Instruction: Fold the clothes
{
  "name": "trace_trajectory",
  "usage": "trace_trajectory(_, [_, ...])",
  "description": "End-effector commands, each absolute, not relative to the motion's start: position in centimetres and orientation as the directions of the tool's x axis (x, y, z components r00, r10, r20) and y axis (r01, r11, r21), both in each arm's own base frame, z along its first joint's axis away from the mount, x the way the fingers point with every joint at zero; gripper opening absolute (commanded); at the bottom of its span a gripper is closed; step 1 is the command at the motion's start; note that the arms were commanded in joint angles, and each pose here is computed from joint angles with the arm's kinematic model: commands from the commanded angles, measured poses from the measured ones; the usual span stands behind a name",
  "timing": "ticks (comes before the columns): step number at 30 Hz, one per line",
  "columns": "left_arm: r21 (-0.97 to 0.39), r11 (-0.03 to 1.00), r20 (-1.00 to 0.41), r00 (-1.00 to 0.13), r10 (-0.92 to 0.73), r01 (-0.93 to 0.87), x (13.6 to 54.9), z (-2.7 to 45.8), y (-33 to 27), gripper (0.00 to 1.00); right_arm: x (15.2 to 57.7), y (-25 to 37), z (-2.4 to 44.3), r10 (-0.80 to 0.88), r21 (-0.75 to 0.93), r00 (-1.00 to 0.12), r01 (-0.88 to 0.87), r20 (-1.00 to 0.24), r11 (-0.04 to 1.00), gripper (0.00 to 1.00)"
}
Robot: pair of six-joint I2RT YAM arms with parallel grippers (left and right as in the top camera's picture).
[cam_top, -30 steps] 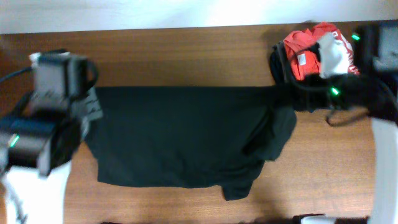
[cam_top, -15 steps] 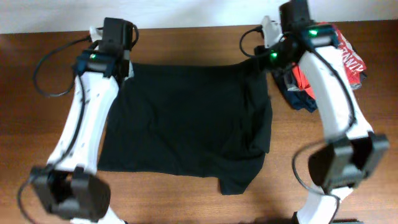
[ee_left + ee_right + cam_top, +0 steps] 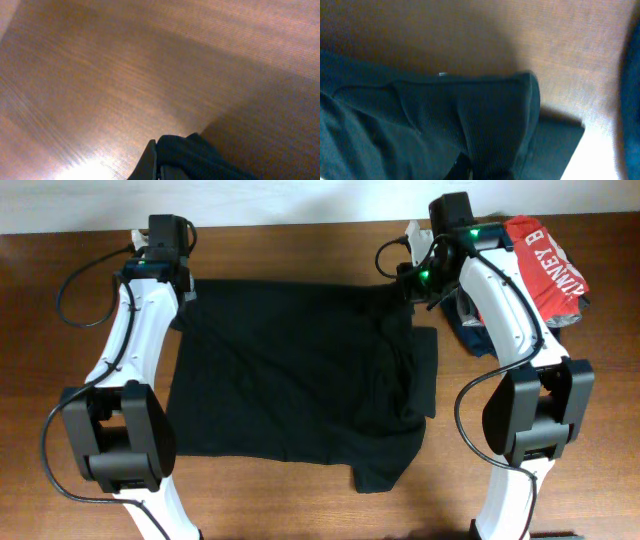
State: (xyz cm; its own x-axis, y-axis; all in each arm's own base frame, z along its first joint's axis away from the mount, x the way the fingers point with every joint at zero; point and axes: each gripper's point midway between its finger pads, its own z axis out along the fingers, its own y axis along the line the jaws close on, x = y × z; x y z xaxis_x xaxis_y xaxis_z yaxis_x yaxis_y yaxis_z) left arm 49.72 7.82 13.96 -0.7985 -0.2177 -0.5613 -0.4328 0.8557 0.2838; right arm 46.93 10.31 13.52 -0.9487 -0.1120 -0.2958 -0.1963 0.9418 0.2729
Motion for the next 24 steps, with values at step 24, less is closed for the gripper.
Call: trace_trajectory(24, [0.361, 0.890, -0.198, -0.956, -0.218, -0.278, 43.9, 6.3, 7.3, 0.01, 39.8, 8.6, 11.2, -0.108, 0.274, -0.994, -0.104, -0.001, 0.956, 0.26])
